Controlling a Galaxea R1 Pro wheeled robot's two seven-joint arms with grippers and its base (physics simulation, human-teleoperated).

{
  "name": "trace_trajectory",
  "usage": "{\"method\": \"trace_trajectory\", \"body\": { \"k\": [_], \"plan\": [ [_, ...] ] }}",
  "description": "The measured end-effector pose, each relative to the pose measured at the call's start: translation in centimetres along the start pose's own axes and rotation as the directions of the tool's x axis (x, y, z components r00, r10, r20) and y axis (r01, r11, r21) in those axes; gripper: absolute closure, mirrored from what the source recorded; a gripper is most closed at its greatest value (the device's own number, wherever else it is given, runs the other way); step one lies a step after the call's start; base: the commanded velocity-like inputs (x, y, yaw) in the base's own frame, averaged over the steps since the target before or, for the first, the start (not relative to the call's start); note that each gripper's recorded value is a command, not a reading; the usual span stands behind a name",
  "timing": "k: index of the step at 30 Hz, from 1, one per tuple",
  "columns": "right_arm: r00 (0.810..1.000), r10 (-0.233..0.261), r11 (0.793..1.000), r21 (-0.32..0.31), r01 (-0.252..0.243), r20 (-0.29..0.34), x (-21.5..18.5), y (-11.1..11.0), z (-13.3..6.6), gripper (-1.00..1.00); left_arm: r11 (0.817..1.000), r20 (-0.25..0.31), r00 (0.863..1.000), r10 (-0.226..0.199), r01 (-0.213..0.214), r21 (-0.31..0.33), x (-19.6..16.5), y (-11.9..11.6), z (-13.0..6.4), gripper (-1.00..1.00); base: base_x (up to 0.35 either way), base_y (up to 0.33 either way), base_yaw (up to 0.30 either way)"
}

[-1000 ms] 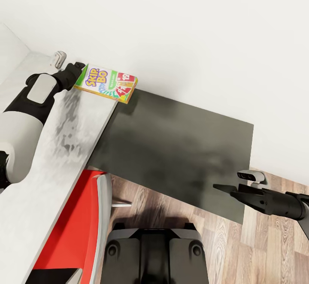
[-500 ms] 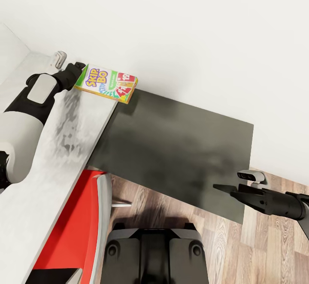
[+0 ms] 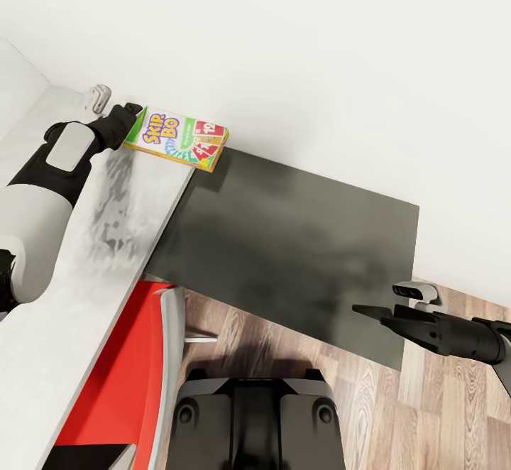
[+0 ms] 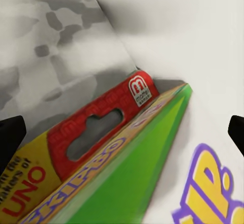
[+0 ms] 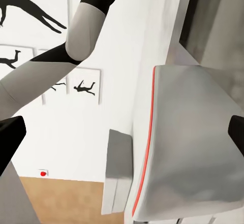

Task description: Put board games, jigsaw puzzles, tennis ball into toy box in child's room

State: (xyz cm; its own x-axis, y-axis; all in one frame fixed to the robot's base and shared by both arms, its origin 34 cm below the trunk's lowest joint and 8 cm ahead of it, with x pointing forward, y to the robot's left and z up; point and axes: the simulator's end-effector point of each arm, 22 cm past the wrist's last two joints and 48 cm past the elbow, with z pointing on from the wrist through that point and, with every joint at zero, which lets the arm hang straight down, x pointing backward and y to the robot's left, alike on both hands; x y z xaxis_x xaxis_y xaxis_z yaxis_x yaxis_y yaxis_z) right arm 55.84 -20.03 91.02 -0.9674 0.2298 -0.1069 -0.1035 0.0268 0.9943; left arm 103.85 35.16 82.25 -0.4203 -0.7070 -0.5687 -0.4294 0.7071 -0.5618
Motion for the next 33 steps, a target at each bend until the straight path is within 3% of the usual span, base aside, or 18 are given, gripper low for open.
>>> {"method": "trace_trajectory", "body": {
  "k": [15,33],
  "plan": [
    [1.0,-0.001,1.0,0.001,0.001,-0.001,0.0,0.1,0.0,-1.0,1.0,-0.015,1.0,-0.005,0.006,0.018,1.1,-1.3,0.1,-1.0,0.0,0.0,0.0],
    [1.0,0.003,1.0,0.001,-0.003,0.0,-0.2,-0.2,0.0,-1.0,1.0,-0.003,1.0,-0.019,0.019,0.017,0.2,-0.8,0.4,-1.0,0.0,0.0,0.0]
  ]
}}
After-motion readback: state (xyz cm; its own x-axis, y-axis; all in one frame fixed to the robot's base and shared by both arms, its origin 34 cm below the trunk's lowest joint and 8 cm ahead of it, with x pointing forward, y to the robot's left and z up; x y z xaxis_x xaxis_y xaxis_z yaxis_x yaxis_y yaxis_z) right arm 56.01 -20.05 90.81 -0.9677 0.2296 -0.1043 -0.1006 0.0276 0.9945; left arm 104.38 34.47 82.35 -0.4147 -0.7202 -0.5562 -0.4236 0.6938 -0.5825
